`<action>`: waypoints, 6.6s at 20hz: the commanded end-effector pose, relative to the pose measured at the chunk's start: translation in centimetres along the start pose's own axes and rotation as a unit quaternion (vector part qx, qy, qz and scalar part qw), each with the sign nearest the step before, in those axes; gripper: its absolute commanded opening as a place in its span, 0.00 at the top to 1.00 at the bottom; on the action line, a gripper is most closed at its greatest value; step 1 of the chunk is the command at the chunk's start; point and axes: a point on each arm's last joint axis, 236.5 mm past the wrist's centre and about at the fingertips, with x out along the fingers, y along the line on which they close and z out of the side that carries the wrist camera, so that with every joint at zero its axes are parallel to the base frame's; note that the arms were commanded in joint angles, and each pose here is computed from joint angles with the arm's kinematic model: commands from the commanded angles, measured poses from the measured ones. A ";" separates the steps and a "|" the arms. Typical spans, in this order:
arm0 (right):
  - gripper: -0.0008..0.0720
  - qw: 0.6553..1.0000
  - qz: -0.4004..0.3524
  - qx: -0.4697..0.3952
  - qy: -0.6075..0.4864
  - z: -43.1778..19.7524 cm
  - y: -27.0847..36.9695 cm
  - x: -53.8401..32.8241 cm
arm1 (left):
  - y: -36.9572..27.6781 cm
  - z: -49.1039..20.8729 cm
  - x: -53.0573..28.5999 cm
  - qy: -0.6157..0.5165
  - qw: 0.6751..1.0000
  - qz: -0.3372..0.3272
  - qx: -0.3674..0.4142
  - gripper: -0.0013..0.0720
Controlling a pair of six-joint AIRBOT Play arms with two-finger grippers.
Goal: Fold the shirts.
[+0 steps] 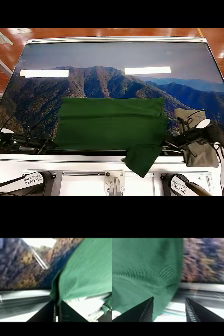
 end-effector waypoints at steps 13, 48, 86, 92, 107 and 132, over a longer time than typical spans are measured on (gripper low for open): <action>0.92 0.999 0.034 -0.019 -0.006 -1.0 2.6 1.9 | -0.9 1.7 -1.1 -0.027 0.999 -0.003 0.040 0.93; 0.12 0.975 -0.008 -0.041 -0.219 23.6 4.0 -10.7 | -11.1 19.9 -7.9 -0.061 0.987 0.105 0.104 0.31; 0.92 0.948 0.099 -0.104 -0.283 6.4 17.7 -25.2 | -41.2 -2.5 26.5 0.035 0.925 -0.104 0.363 0.93; 0.92 0.944 0.150 -0.107 -0.275 5.0 20.2 -25.7 | -41.8 -3.8 28.1 0.048 0.933 -0.128 0.333 0.93; 0.92 0.935 0.208 -0.193 -0.215 11.5 40.0 -4.4 | -40.2 16.5 -12.2 -0.272 0.890 -0.150 0.333 0.93; 0.06 0.997 -0.056 -0.046 -0.040 12.4 13.9 -6.2 | -32.2 14.5 -13.2 -0.204 0.897 -0.005 0.392 0.93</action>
